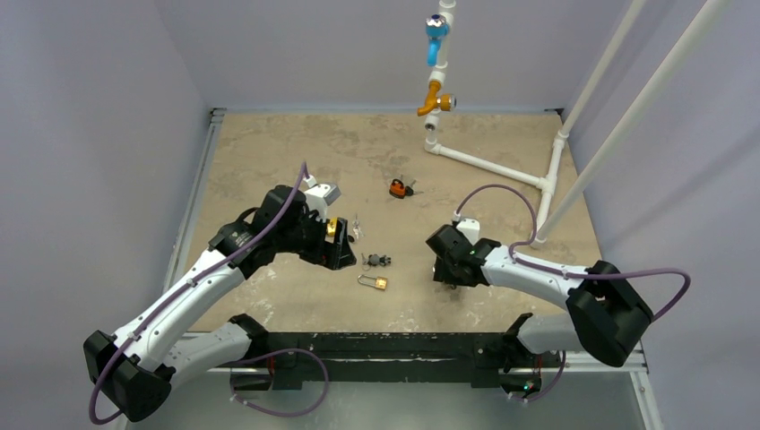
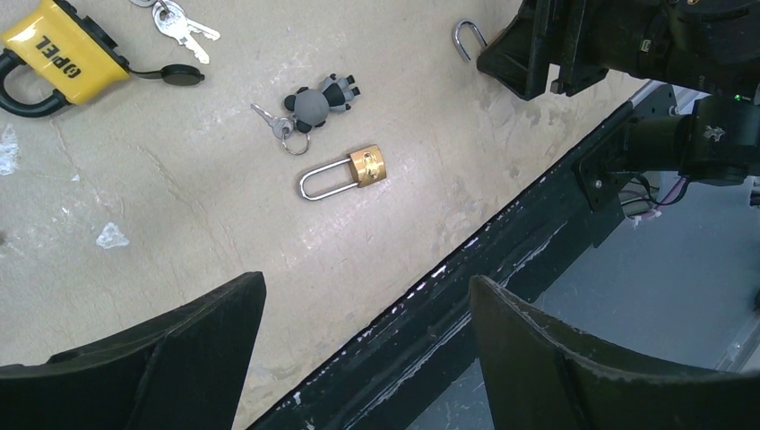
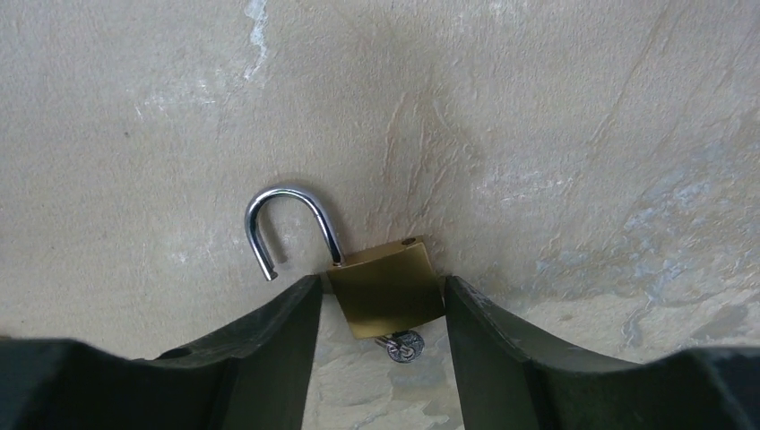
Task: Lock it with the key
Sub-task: Pick up the lock from the center of the board.
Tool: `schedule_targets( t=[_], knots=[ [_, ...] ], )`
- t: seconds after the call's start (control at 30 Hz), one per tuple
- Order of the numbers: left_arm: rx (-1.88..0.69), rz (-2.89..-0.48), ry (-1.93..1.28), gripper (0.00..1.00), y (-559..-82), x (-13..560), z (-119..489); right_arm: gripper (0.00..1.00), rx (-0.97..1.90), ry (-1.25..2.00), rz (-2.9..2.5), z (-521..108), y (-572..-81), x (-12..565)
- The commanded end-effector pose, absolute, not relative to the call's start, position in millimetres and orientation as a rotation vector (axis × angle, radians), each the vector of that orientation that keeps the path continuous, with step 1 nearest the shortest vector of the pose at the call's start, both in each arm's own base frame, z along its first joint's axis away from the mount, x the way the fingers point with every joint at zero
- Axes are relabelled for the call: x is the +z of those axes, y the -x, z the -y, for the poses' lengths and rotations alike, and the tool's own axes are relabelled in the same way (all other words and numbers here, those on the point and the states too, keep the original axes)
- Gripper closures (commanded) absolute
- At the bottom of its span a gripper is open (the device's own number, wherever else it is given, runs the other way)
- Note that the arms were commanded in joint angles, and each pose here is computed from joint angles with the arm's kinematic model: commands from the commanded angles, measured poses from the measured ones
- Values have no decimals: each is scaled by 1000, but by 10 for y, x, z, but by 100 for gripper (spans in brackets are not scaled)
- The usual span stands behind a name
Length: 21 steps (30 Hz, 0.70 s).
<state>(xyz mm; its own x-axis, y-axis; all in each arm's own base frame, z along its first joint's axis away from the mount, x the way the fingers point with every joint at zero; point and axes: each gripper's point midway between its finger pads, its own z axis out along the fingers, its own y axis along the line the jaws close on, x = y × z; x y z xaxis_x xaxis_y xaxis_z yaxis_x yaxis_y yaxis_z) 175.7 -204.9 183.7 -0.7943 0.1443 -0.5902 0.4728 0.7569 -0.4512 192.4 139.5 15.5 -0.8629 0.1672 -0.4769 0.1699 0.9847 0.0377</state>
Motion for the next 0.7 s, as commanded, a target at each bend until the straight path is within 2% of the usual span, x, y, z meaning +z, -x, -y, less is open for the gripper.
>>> schedule_targets(
  t=[0.0,0.13,0.27,0.33,0.47,0.67],
  knots=[
    [-814,-2394,-457,16,-1800,1863,2064,52,-5,-206,-2622,-1455,-1993,224],
    [-808,-2393,-454,16,-1810,1860,2059,64,4,-193,-2623,-1476,-2003,224],
    [-801,-2401,-454,16,-1818,1842,2054,86,39,-185,-2607,-1524,-2027,286],
    [-799,-2402,-460,16,-1821,1837,2056,94,79,-161,-2574,-1583,-2073,402],
    [-817,-2402,-488,17,-1815,1845,2090,100,229,-17,-2463,-1844,-2210,833],
    [-934,-2395,-543,22,-1776,1975,2261,100,372,279,-2266,-2351,-2215,1556]
  ],
)
